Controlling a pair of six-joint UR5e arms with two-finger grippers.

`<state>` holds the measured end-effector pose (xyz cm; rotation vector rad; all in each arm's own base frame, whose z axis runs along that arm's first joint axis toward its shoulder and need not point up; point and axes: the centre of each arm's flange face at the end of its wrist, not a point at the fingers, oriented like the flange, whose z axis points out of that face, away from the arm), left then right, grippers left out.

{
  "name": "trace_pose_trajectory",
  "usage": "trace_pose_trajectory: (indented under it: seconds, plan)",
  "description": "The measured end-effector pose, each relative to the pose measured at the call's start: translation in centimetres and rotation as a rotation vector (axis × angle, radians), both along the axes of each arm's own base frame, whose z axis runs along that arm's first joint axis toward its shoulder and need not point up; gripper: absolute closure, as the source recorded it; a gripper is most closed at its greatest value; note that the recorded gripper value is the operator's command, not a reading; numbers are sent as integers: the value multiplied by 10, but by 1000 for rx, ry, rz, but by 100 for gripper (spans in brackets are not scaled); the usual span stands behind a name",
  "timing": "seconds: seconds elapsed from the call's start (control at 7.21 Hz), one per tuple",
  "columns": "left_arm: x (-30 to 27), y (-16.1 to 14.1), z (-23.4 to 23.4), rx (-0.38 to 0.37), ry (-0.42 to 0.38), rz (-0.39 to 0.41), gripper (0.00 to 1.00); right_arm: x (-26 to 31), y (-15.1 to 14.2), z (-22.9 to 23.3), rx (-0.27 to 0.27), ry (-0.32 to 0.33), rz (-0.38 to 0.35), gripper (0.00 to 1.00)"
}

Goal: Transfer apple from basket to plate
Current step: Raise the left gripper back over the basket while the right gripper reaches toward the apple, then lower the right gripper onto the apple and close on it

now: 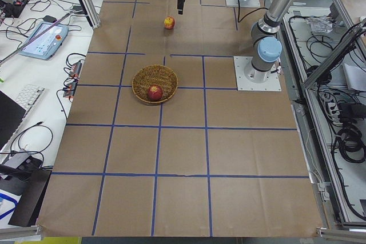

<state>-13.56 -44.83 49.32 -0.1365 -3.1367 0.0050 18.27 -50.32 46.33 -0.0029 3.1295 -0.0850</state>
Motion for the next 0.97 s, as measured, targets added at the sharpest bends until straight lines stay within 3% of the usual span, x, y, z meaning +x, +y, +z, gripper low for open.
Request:
trace_pose_trajectory:
  seconds: [0.42,0.97]
  plan:
    - [6,5,1,11,-4,6,1,119,-13,-67,-38,-11,26,0]
    - [-4,0,-15,44,1,-19,1,190,-31,-182,-9,-7,41,0]
